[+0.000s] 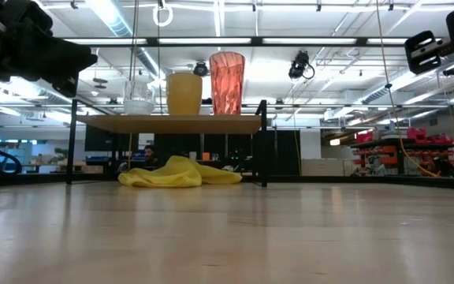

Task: Stack small to large cups/mugs on shelf
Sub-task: Return to Home Position

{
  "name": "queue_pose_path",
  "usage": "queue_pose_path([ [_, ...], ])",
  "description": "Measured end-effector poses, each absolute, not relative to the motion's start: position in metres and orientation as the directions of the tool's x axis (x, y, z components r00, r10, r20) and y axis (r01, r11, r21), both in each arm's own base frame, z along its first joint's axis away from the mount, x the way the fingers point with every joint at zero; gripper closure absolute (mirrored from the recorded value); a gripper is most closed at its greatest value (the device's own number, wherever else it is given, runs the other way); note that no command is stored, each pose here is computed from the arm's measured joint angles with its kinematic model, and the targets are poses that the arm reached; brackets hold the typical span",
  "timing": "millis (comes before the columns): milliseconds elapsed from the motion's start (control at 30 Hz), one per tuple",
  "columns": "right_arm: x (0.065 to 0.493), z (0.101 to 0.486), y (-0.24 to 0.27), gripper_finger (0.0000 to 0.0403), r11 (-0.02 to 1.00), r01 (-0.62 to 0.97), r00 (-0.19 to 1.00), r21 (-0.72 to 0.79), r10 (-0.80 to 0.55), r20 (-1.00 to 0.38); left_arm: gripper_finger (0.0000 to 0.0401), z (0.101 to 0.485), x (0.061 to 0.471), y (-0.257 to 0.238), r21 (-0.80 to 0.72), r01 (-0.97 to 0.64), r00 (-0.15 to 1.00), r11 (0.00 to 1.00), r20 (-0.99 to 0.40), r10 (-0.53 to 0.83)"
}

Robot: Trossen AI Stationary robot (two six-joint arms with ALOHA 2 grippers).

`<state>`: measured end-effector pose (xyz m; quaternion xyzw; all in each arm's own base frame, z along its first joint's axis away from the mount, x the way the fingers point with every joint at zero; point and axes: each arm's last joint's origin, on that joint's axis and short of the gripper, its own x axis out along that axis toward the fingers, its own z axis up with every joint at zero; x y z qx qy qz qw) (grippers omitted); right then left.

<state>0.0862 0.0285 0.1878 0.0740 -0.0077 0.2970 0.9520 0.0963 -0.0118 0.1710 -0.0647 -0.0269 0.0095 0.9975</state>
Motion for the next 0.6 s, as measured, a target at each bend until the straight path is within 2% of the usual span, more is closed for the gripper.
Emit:
queue_pose_path([
  [233,0.0862,0.1878,0.0285,0.0389,0.813,-0.566,0.824,0.136,0.564,0.058,0.031,0.171,0.0963,-0.0118,-0.13,-0.016,0.998,0.991,0.052,0.023],
  [600,0.0862,0.1878,0.0285,0.0389,0.813,-0.566,0.824,0.136,0.564,0.059,0.0321,0.171,0.0963,-0.0117,-0.13,-0.016,0.998,0.991,0.052,0.023],
])
